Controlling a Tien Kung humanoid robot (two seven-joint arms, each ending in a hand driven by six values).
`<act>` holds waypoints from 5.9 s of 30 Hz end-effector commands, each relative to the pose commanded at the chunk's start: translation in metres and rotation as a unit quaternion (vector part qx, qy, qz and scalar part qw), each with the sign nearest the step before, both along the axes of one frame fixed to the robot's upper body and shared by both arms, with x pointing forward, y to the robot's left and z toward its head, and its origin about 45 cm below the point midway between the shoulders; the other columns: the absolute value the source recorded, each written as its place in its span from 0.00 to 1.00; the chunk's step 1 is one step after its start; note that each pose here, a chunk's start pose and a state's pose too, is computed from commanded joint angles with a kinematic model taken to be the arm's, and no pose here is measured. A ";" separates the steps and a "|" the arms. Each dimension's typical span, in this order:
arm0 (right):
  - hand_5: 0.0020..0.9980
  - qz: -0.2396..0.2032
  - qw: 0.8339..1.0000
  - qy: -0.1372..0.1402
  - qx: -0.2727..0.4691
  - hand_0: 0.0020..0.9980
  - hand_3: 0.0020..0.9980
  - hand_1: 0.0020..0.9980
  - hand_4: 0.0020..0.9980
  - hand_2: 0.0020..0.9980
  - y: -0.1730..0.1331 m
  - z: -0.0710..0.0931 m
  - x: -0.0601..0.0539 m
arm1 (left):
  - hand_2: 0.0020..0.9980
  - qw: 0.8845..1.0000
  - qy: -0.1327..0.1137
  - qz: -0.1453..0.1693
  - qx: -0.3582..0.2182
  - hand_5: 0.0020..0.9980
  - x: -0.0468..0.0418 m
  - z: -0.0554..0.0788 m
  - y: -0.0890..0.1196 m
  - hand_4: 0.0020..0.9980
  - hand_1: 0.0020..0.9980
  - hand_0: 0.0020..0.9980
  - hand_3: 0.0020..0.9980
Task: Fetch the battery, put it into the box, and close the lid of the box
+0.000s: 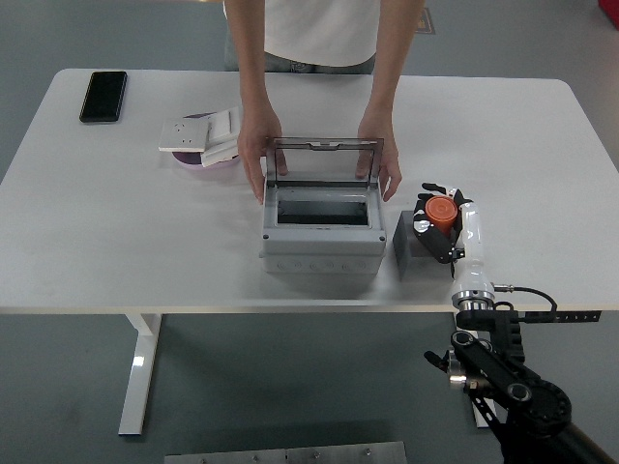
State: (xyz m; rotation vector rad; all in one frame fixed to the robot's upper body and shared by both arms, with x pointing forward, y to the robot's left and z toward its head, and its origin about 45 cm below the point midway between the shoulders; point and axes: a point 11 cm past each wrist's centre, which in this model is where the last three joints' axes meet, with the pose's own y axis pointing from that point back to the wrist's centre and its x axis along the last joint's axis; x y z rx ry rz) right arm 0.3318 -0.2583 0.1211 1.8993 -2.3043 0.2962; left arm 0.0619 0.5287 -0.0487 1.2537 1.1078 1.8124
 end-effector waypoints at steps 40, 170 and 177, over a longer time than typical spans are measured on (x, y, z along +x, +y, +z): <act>0.00 -0.004 1.000 0.007 0.009 0.40 0.34 0.33 0.23 0.33 -0.004 -0.002 0.000 | 0.58 1.000 0.000 0.000 0.001 0.00 0.0009 0.000 0.000 0.38 0.74 0.61 0.56; 0.07 0.246 0.815 0.070 -0.519 0.22 0.32 0.24 0.31 0.28 0.105 0.112 0.057 | 0.60 1.000 -0.008 -0.005 0.014 0.00 0.0092 0.008 0.010 0.39 0.74 0.61 0.55; 0.07 0.236 0.830 0.076 -0.500 0.22 0.33 0.23 0.32 0.28 0.112 0.107 0.065 | 0.60 1.000 -0.008 -0.006 0.014 0.00 0.0097 0.008 0.010 0.39 0.74 0.61 0.55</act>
